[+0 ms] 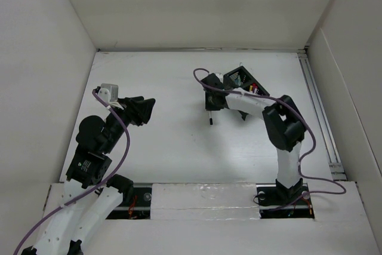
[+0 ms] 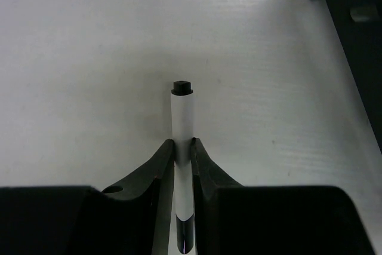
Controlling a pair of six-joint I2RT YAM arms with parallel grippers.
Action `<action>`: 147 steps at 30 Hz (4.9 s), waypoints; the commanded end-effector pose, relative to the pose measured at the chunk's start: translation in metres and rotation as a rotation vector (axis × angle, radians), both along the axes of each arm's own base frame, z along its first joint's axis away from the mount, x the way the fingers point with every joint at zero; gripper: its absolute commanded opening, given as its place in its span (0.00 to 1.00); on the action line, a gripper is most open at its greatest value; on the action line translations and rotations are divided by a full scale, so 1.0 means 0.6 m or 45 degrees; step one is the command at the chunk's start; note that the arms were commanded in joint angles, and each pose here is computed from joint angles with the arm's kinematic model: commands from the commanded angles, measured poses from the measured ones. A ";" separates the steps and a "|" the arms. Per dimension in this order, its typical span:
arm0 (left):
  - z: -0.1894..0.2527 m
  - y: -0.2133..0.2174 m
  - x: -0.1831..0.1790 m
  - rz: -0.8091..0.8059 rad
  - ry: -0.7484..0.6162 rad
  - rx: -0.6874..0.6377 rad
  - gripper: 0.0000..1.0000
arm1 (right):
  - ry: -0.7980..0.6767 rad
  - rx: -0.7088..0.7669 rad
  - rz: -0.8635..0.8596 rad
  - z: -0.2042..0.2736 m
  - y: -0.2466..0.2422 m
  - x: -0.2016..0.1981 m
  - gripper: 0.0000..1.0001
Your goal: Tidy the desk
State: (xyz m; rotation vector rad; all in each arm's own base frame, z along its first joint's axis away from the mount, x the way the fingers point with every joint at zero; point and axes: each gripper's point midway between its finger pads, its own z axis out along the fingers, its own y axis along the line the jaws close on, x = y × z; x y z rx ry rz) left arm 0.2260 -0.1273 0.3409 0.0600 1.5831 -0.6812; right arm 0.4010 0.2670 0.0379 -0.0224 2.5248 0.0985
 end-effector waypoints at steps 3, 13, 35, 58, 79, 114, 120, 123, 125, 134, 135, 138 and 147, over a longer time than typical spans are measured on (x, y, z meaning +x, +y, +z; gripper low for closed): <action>0.018 -0.001 0.001 -0.005 -0.062 -0.015 0.46 | -0.366 0.444 0.036 0.208 0.034 0.022 0.00; 0.020 0.000 -0.001 -0.007 -0.066 -0.019 0.46 | -0.783 0.440 -0.419 0.367 -0.191 0.076 0.00; 0.016 -0.004 0.003 -0.015 -0.056 -0.014 0.46 | -0.873 0.002 -0.954 0.291 -0.398 0.060 0.00; -0.008 -0.008 0.024 0.005 0.012 0.017 0.46 | -0.875 0.386 -0.761 0.318 -0.352 0.069 0.57; -0.053 -0.020 0.062 0.009 0.083 0.097 0.44 | -0.396 0.612 -0.562 0.134 -0.309 0.111 0.00; -0.001 -0.013 0.018 -0.028 -0.055 0.006 0.44 | -0.181 0.325 -0.568 0.084 -0.309 0.274 0.32; 0.022 -0.010 -0.004 -0.053 -0.115 -0.023 0.45 | -0.155 0.192 -0.591 0.087 -0.321 0.314 0.46; 0.033 -0.008 -0.015 -0.064 -0.144 -0.038 0.45 | -0.131 0.148 -0.586 0.075 -0.324 0.336 0.51; 0.041 -0.004 -0.024 -0.058 -0.168 -0.047 0.45 | -0.031 0.085 -0.553 0.045 -0.309 0.318 0.52; 0.064 0.009 -0.054 -0.049 -0.239 -0.084 0.46 | 0.047 0.011 -0.550 0.008 -0.299 0.295 0.36; 0.066 0.009 -0.056 -0.051 -0.245 -0.086 0.46 | 0.064 0.006 -0.547 0.007 -0.300 0.290 0.36; 0.072 0.012 -0.062 -0.051 -0.264 -0.096 0.46 | 0.085 0.010 -0.540 0.014 -0.297 0.285 0.29; 0.075 0.014 -0.069 -0.057 -0.278 -0.104 0.46 | 0.161 -0.023 -0.505 0.015 -0.287 0.198 0.00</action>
